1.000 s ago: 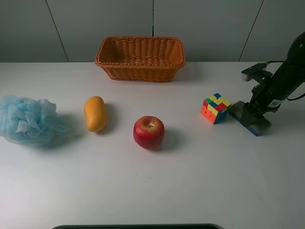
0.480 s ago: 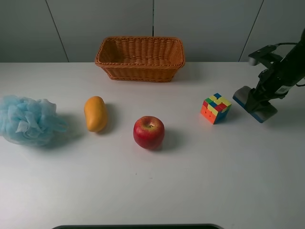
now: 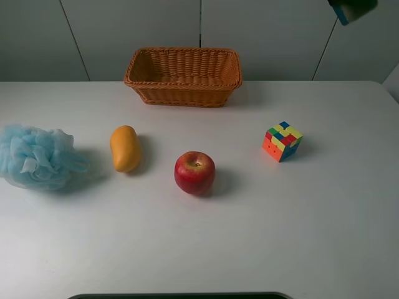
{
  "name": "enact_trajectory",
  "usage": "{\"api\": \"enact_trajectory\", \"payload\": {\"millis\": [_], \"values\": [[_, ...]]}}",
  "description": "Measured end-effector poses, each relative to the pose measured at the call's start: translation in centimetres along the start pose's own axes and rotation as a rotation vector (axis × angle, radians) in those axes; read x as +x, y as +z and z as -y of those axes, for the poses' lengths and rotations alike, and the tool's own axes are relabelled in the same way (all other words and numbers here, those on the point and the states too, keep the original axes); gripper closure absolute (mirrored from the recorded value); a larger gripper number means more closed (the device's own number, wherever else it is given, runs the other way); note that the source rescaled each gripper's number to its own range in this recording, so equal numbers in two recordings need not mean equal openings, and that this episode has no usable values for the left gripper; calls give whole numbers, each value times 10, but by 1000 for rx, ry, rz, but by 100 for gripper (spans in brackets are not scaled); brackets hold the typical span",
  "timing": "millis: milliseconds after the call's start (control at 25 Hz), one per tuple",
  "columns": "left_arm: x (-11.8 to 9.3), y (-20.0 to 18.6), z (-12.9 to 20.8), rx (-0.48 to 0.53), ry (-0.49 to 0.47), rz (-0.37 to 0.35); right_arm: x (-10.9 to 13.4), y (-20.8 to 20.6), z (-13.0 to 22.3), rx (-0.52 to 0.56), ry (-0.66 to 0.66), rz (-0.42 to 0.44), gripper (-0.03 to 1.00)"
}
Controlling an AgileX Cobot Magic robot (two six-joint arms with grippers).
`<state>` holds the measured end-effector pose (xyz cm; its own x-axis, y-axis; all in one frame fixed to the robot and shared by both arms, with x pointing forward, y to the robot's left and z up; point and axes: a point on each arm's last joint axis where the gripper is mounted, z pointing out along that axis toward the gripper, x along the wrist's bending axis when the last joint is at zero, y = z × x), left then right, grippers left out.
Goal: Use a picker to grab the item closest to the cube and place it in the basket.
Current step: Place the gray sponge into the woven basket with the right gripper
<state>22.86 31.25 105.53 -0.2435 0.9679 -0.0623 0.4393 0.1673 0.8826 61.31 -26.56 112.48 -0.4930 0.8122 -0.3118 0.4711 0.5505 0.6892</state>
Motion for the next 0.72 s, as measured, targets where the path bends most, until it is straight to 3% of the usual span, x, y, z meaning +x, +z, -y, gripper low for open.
{"api": "enact_trajectory", "payload": {"millis": [240, 440, 720], "values": [[0, 0, 0, 0, 1, -2, 46, 26, -67, -211, -41, -79, 95], [0, 0, 0, 0, 1, -2, 85, 93, -82, -211, -14, -190, 95], [0, 0, 0, 0, 1, -2, 129, 193, -61, -118, 56, -317, 95]]}}
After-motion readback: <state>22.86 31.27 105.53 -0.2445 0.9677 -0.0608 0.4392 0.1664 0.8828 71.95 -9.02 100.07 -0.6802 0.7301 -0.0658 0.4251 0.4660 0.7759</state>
